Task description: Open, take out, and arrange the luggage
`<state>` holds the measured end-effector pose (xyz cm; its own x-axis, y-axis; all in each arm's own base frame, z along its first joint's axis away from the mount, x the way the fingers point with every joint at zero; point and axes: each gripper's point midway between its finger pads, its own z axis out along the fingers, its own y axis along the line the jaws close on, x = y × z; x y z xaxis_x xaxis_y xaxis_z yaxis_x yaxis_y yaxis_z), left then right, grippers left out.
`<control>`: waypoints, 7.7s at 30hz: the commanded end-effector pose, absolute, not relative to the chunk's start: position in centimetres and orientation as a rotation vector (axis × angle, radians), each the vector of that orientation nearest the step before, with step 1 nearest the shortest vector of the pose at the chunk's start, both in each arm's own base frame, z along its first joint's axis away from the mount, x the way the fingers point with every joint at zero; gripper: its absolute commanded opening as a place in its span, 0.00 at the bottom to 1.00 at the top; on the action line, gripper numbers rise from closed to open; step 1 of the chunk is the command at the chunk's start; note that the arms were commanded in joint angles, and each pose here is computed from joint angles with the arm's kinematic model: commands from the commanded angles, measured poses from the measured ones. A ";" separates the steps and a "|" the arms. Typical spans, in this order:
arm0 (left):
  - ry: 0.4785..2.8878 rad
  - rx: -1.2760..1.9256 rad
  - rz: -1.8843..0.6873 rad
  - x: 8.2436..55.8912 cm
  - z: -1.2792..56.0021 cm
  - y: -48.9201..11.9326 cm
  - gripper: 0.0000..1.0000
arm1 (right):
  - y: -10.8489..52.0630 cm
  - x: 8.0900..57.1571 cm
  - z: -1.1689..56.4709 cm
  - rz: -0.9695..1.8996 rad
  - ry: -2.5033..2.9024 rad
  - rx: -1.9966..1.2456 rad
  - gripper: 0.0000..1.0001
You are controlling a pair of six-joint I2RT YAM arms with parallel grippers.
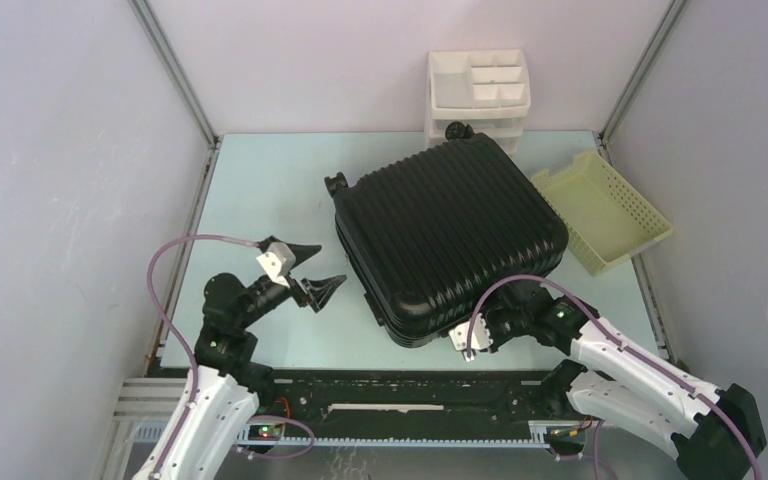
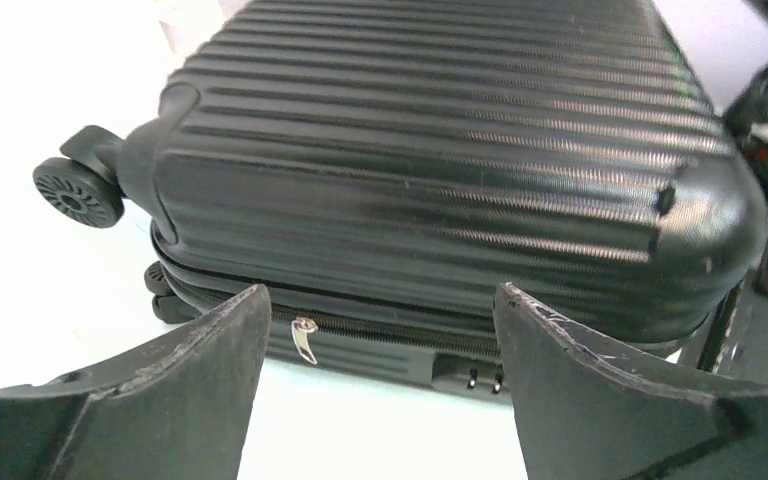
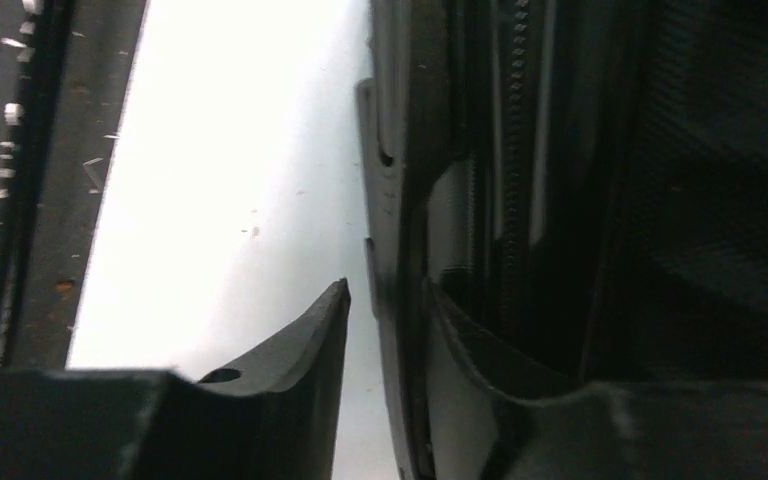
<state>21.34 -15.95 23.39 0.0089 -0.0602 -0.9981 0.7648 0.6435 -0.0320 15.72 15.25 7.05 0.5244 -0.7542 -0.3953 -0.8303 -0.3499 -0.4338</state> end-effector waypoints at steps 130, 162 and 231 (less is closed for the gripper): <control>1.777 0.046 -0.387 43.5 15.9 -14.5 0.00 | 6.5 13.5 5.8 0.349 1.489 -2.071 0.00; 1.546 -0.145 -1.196 22.5 22.9 -16.0 0.95 | 11.2 8.1 14.8 0.670 1.542 -1.709 0.65; 1.509 0.164 -1.289 17.6 23.8 -20.9 0.86 | -3.5 26.8 15.0 1.313 2.004 0.208 0.20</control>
